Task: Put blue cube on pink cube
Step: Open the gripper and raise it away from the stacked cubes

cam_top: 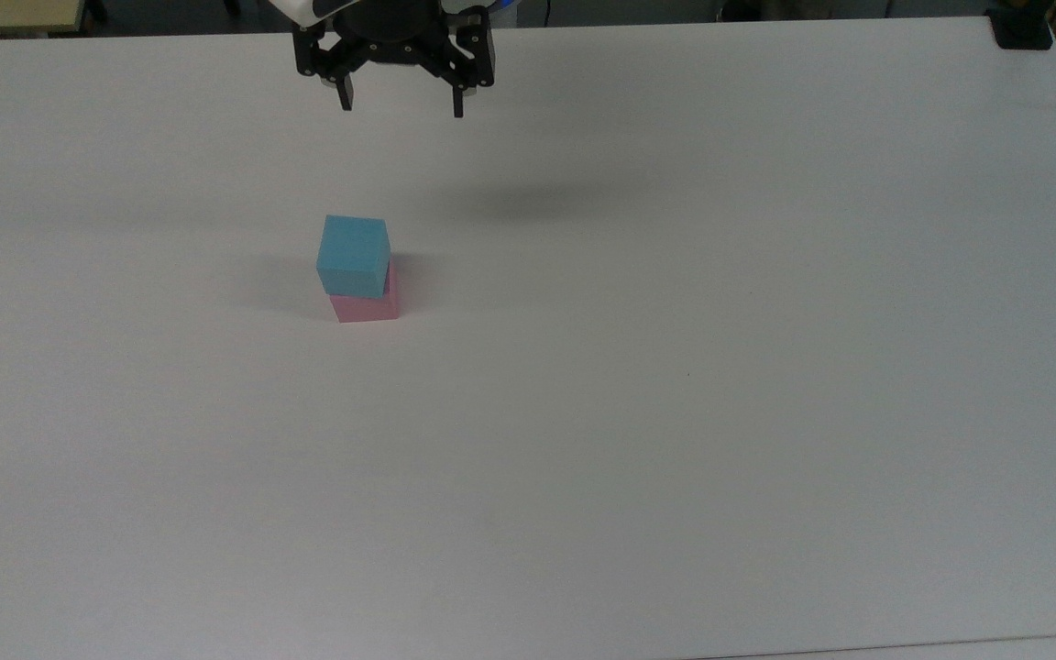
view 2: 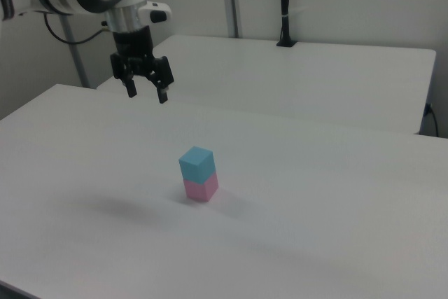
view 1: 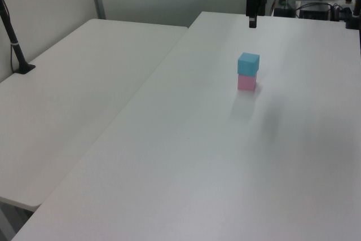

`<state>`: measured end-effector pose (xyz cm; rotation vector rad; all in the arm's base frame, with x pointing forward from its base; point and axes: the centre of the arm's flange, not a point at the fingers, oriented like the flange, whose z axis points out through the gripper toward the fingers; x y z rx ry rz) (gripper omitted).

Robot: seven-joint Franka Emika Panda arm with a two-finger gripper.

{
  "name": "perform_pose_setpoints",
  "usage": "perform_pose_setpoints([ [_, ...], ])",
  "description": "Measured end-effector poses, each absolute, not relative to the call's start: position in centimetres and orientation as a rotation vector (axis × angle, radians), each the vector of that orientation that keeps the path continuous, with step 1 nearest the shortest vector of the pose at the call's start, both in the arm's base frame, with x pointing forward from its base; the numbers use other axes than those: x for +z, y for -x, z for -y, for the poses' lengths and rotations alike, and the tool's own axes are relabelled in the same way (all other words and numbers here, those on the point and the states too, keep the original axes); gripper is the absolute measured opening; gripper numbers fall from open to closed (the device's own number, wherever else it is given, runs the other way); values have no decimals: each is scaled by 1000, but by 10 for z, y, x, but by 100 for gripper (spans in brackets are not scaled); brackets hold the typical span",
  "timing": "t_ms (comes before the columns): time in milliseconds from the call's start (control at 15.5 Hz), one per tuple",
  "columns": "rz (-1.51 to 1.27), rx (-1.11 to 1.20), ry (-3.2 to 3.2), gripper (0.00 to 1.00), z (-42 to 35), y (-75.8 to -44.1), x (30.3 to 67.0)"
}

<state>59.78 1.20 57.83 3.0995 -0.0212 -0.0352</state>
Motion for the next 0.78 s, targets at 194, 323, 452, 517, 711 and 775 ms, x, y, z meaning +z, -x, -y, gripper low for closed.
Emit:
perform_pose_setpoints([
  [194,10,-38,-3104,100,-17,-588,595],
  [323,10,-32,-3108,100,-16,-581,606],
  [452,11,-18,-3110,100,-15,-577,613],
  [517,13,-11,-3111,100,-14,-575,616],
  [711,22,-3,-3101,100,-9,-574,619],
  [775,24,-2,-3096,100,-8,-574,619],
])
